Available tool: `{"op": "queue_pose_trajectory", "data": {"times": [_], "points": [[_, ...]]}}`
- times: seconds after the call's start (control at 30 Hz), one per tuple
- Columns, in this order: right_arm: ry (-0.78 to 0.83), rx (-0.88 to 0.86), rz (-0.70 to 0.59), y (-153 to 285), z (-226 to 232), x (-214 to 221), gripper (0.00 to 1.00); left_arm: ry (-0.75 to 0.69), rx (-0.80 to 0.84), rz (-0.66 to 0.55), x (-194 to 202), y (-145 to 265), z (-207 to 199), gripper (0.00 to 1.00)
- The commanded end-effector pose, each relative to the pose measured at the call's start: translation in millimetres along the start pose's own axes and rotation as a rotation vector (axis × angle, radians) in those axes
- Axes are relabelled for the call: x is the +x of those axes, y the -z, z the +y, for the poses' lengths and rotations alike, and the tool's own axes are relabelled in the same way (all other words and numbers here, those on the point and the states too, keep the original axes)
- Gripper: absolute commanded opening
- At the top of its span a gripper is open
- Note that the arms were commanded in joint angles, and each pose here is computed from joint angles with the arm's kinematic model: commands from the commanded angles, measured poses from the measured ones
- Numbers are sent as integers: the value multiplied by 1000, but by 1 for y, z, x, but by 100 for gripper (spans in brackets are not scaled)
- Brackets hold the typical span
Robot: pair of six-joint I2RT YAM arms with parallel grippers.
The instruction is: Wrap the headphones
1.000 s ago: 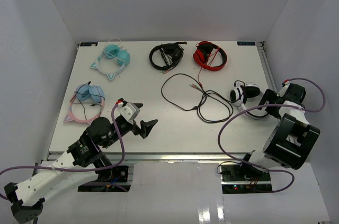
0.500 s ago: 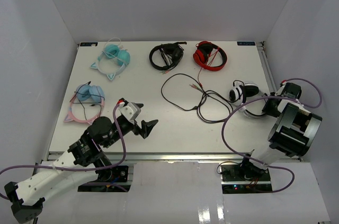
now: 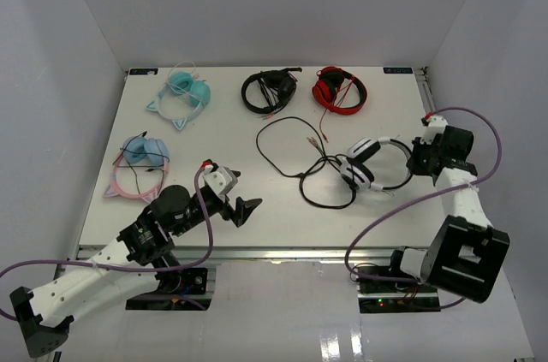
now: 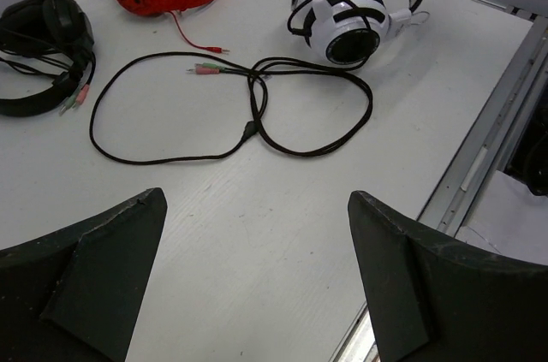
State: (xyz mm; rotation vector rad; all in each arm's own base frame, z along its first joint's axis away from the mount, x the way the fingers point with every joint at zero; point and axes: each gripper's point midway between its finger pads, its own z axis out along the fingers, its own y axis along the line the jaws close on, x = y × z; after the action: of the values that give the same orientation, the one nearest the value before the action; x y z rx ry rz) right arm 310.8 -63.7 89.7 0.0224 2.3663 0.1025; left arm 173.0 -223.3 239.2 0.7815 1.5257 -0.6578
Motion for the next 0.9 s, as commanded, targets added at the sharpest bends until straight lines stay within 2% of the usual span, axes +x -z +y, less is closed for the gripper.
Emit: {"op": "queue_pose_trajectory", "data": {"times": [0.0,0.17,0.3,0.4,0.47,0.57,0.63,0.87], "points": [[389,-201,-213,41,96,-52,8,-3,117,-59,-5,-2,-21,98],[586,-275,-369,75,167,-96,8,-35,209,-104,-4,-2,-36,98],[629,-282,-451,95,194,-141,8,-82,351,-195,-5,6,-60,98],[638,-217,-559,119,205,-181,8,-106,386,-222,-2,7,-66,98],[573,-186,-644,139,207,-211,8,-122,378,-241,-3,3,-65,98],[482,-253,-715,166,222,-237,8,-161,362,-243,5,-9,-62,98],[437,-304,-733,179,231,-247,8,-171,363,-232,15,-21,-62,98],[331,-417,-706,196,244,-251,8,-191,293,-342,-6,-65,-53,98]]}}
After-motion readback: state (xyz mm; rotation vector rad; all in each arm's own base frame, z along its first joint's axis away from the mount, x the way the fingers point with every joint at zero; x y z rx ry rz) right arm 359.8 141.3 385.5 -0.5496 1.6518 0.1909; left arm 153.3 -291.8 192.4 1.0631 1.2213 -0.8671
